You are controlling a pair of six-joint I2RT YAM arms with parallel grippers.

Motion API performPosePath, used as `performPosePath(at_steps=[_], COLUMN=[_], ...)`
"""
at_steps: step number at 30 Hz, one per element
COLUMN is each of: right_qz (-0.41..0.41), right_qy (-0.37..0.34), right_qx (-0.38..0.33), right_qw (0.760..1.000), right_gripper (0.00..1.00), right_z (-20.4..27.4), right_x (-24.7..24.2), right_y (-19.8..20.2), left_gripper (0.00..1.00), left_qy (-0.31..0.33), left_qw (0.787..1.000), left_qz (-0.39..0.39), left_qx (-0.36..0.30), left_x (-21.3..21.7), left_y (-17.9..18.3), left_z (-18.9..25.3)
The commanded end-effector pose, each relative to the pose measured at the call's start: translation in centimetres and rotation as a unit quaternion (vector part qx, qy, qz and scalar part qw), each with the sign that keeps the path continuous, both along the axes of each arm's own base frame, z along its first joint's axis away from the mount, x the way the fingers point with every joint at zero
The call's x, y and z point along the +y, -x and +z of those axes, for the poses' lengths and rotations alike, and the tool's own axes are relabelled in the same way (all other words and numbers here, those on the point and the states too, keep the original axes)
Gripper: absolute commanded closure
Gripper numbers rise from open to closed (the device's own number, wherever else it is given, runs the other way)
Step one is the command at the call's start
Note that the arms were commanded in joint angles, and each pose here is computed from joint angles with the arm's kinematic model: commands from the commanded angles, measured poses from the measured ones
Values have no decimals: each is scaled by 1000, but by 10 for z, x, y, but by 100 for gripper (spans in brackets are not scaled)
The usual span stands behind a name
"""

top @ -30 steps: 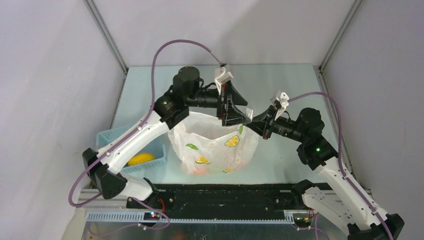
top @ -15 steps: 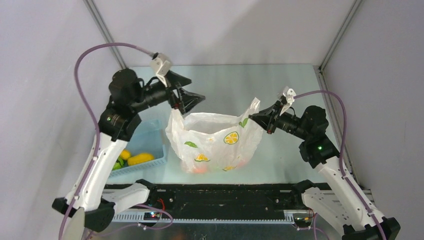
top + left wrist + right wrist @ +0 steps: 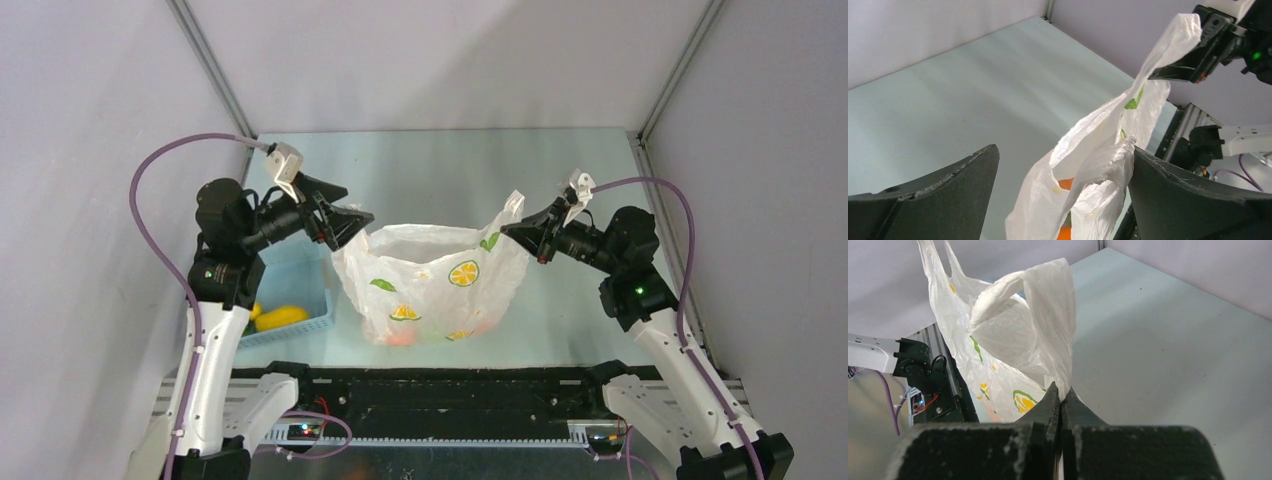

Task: Place the fake fruits into the plastic bag and tie a complex knot
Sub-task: Adjust the plastic bag at the center of the board.

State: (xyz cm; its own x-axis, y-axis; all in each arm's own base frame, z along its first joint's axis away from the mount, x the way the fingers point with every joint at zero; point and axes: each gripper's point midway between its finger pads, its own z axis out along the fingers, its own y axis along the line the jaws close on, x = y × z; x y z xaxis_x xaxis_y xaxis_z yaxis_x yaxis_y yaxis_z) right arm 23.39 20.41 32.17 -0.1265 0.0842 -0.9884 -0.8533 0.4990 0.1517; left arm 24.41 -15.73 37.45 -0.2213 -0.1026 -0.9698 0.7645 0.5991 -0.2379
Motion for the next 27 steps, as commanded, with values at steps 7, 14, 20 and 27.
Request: performPosePath(at_steps=[7, 14, 20, 27], right_qz=[14, 15, 18, 19], right_qy=[-10, -11, -11, -10], right_qx=[-24, -25, -26, -26], right_qw=[1000, 1000, 999, 999], right_gripper=[100, 100, 100, 100], right_z=[12, 13, 14, 13], right_x=[1, 1, 0, 0], right_y=[3, 4, 6, 7], left_gripper=[1, 1, 1, 10], left_qy=[17, 11, 11, 20], left_qw=[996, 997, 999, 999], left_qz=[-81, -69, -38, -36], left_qx=[-42, -37, -19, -18], left_x=[-11, -9, -3, -3], left_y=[29, 33, 34, 39], left_z=[10, -6, -29, -38])
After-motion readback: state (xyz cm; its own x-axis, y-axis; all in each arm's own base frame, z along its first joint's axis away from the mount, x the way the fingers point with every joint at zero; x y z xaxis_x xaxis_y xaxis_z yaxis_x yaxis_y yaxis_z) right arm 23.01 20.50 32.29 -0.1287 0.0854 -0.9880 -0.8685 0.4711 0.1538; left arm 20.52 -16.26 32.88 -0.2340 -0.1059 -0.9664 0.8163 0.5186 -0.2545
